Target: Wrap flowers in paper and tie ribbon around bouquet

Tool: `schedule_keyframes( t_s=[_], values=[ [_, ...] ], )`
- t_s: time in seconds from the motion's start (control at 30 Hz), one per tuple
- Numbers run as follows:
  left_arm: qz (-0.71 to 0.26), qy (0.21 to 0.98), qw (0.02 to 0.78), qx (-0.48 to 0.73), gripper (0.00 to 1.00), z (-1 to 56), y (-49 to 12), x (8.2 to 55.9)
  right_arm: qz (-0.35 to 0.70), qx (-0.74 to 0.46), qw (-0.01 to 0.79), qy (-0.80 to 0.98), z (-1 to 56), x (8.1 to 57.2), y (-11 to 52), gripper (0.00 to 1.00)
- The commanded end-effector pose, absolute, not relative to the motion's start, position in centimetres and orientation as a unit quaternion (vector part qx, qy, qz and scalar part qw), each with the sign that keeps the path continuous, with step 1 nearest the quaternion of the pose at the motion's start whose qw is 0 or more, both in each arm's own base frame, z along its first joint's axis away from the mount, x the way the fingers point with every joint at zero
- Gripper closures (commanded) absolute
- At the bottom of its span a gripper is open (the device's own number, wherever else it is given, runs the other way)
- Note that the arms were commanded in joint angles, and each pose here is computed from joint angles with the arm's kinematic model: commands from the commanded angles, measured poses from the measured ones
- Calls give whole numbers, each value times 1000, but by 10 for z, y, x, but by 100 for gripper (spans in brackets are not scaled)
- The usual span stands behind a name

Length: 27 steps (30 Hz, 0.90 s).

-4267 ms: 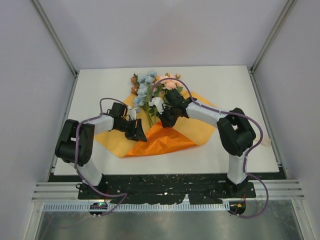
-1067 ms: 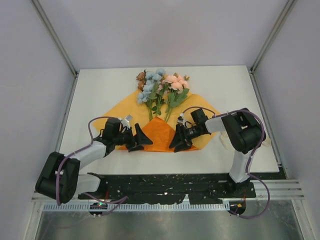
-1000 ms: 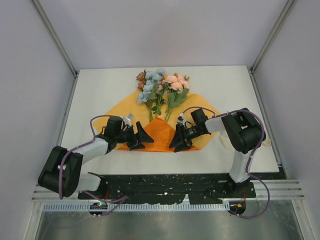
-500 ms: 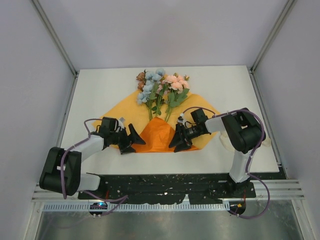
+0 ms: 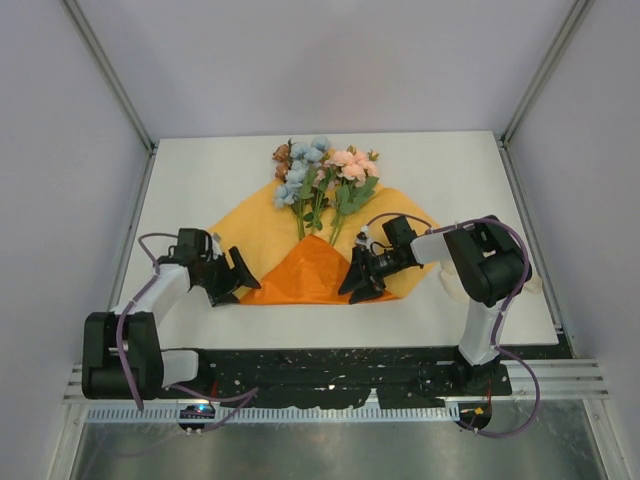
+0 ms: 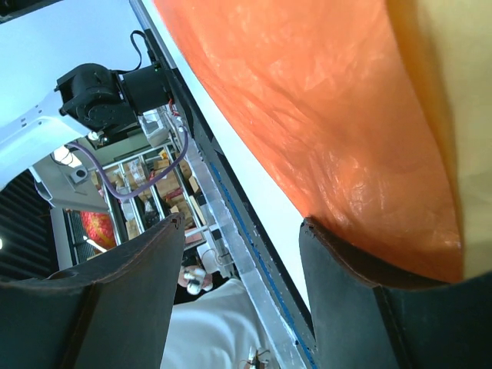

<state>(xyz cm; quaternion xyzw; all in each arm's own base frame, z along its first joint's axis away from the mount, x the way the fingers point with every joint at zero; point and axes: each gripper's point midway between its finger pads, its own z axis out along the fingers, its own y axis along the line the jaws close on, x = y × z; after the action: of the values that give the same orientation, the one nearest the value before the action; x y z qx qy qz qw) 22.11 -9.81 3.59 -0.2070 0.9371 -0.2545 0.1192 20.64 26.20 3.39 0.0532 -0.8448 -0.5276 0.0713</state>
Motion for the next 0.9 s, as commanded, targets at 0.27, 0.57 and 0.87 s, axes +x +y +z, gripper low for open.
schedule_keyframes(
  t_s=[0.27,0.57,0.87],
  values=[
    [-503,828,231,91,68,149,-251,221,-427,41,34,-903,-17,214,239,32],
    [-538,835,105,43,77,79,-314,231,-431,34,45,-900,-17,211,239,33],
    [-463,885,54,10,81,-5,-265,213,-422,23,46,-905,-18,210,222,33]
  ],
)
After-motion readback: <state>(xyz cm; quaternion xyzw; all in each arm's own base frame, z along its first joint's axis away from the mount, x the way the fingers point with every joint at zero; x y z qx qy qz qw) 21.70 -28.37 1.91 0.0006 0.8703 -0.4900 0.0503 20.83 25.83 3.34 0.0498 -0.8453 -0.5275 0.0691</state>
